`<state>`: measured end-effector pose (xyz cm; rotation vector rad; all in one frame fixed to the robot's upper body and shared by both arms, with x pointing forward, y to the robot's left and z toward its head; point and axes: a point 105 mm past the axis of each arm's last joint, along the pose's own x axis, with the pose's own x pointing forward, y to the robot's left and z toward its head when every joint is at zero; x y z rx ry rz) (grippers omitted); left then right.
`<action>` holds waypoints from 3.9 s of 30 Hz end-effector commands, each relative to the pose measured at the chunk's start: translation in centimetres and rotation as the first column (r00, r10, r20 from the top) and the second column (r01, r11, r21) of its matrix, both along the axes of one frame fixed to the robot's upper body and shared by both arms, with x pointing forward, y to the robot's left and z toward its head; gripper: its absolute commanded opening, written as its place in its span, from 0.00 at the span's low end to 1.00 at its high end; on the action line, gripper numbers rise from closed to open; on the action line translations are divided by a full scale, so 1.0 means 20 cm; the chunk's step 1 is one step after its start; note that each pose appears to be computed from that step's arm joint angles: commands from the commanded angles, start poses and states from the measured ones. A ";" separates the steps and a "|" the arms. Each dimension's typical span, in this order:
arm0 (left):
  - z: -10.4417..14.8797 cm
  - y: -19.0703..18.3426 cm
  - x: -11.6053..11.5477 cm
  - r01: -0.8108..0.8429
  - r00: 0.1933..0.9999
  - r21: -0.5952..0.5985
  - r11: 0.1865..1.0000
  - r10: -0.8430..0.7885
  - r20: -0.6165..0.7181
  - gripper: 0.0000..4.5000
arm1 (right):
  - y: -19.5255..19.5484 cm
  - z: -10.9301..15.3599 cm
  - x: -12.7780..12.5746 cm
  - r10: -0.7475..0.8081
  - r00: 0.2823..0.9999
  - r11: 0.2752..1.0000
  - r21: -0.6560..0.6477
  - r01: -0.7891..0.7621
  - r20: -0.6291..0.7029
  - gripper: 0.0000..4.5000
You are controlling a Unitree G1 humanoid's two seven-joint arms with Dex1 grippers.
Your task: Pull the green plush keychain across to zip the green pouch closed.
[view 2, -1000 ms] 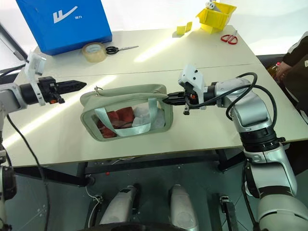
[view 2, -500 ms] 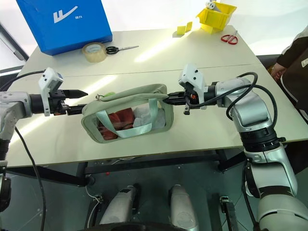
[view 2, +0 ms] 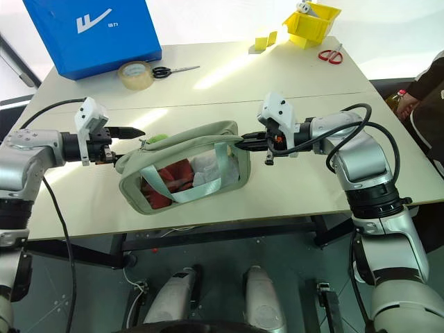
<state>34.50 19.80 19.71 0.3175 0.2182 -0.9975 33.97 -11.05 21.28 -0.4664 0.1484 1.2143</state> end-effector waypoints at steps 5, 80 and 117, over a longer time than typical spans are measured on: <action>0.09 0.02 0.02 -0.002 0.998 0.010 1.000 0.001 0.069 0.26 | 0.01 0.05 0.01 -0.001 0.999 1.000 -0.007 0.002 0.044 0.00; 0.33 0.06 -0.36 0.049 0.990 0.215 0.975 -0.076 0.117 0.99 | 0.05 0.06 0.01 -0.006 0.999 0.999 0.040 0.004 0.039 0.00; 0.11 0.05 -0.18 -0.043 0.987 0.229 0.972 0.006 0.162 0.00 | 0.23 0.49 0.09 0.001 0.998 0.950 0.312 -0.022 0.070 0.99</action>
